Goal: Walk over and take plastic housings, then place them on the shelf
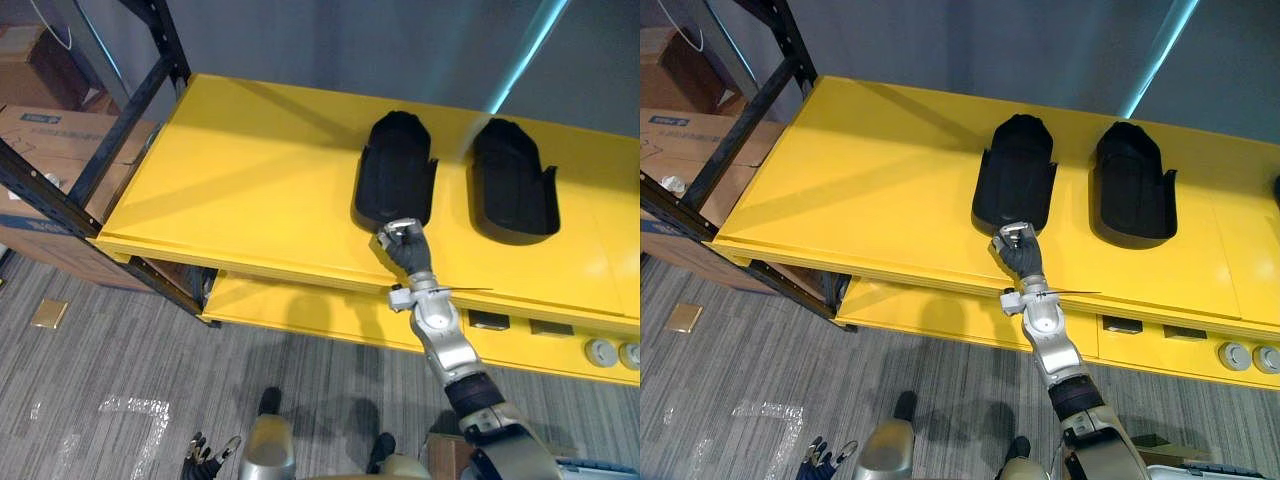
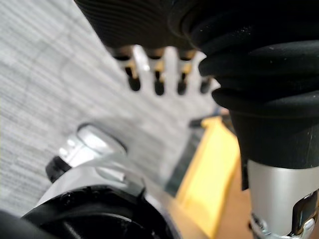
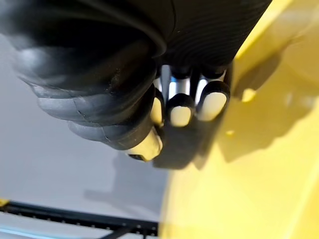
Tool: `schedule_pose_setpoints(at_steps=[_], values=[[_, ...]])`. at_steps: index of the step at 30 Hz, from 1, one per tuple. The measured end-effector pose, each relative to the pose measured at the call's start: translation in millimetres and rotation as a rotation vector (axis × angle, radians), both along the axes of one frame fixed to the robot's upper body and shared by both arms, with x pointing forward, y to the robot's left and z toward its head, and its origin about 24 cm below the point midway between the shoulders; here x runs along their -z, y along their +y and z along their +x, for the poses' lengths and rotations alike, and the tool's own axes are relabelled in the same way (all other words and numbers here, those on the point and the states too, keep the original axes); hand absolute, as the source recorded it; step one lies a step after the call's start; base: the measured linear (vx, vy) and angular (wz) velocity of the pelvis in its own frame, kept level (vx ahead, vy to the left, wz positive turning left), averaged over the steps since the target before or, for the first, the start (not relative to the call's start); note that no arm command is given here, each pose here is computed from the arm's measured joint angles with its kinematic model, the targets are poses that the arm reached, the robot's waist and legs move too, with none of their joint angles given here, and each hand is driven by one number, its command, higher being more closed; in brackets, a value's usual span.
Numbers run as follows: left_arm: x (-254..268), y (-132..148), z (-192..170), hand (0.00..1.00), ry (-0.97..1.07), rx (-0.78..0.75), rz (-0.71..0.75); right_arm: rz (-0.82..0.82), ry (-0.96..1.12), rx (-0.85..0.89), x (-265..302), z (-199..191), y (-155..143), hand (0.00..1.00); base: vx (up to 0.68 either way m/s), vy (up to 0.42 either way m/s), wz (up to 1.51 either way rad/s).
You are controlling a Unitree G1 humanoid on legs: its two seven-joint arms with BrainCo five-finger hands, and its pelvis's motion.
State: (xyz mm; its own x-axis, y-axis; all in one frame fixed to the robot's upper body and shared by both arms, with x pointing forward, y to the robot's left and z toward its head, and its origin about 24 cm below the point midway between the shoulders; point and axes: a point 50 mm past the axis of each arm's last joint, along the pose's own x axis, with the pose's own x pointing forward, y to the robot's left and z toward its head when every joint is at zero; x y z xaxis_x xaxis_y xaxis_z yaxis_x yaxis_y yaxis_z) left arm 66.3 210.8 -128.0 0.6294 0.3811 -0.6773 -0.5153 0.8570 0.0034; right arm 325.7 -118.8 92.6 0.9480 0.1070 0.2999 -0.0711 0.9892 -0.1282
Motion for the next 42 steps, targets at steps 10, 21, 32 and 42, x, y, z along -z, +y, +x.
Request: schedule_pose_setpoints(at_steps=[10,21,32,42], values=[[-6.3,-0.1,18.2,0.0,-0.068,-0.009,-0.01,0.007,-0.065,0.011,-18.0,9.8,3.6,1.0,0.0,0.0,0.0],[-5.7,4.1,11.8,0.0,-0.053,-0.018,0.005,0.07,-0.264,-0.02,-42.3,-39.2,1.6,0.0,0.02,-0.007,-0.23],[2.1,18.2,0.2,0.0,0.073,0.104,0.134,0.133,-0.156,0.403,-11.4,-134.3,-103.2,0.0,0.06,0.035,-0.9],[18.0,0.1,9.3,0.0,0.172,0.208,0.066,0.199,0.256,0.707,78.9,-202.2,-140.0,0.0,-0.07,-0.035,-0.94]])
